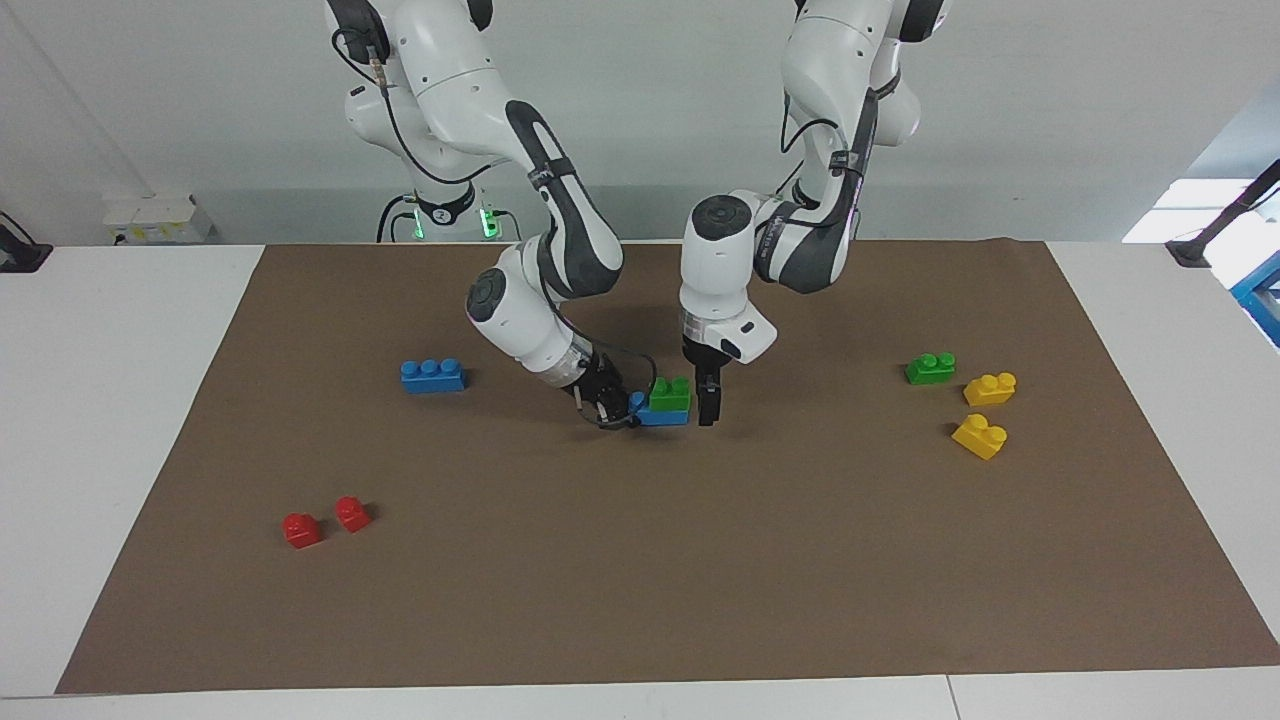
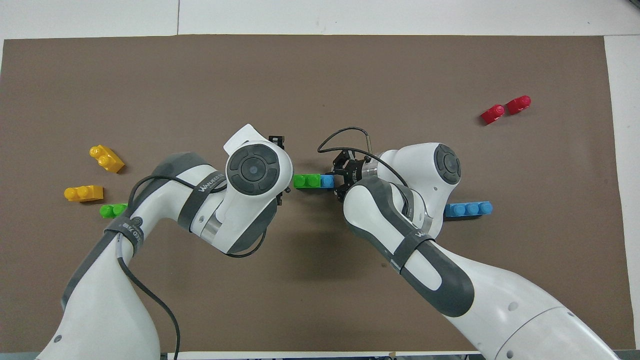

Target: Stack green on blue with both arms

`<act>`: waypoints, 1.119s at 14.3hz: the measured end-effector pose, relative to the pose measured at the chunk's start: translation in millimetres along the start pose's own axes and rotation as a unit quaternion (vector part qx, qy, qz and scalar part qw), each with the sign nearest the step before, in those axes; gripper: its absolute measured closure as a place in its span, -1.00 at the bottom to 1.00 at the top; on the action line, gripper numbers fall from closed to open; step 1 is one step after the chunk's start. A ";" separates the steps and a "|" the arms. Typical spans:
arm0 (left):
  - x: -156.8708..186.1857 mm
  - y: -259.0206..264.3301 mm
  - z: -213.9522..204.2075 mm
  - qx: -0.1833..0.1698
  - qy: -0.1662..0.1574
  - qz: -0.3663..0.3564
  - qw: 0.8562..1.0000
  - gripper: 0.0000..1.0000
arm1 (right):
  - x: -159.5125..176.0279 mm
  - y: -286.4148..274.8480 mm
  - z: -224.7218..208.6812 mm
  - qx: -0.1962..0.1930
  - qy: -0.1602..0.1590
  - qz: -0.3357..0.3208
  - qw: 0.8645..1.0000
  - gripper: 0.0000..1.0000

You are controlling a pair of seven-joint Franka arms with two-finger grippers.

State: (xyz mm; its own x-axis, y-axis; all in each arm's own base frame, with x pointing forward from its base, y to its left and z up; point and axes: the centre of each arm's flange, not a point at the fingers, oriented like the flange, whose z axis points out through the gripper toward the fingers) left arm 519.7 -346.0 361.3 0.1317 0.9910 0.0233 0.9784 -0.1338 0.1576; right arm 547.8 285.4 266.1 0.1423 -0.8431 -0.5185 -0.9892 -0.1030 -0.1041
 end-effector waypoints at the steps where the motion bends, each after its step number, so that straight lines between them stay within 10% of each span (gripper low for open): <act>1: 11.8 5.2 -4.4 -0.001 0.002 0.008 1.000 -1.00 | 1.8 0.6 1.2 0.001 0.002 0.001 1.000 0.19; 6: 65.7 26.1 -20.8 -0.007 0.008 0.051 0.999 -1.00 | 13.0 -2.5 -0.2 0.003 0.005 0.009 1.000 -0.78; 16: 208.0 59.4 -37.1 -0.014 0.030 0.217 0.976 -1.00 | 152.1 -62.3 -208.3 -0.092 0.053 -0.096 0.990 -0.81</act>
State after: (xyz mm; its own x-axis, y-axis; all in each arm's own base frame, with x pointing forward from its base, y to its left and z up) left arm 599.3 -147.9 412.1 0.5222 0.8394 0.1508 0.8277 -0.5414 0.1477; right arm 623.9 53.7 370.6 0.3332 -0.8486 -0.4109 -0.9354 -0.3523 -0.0308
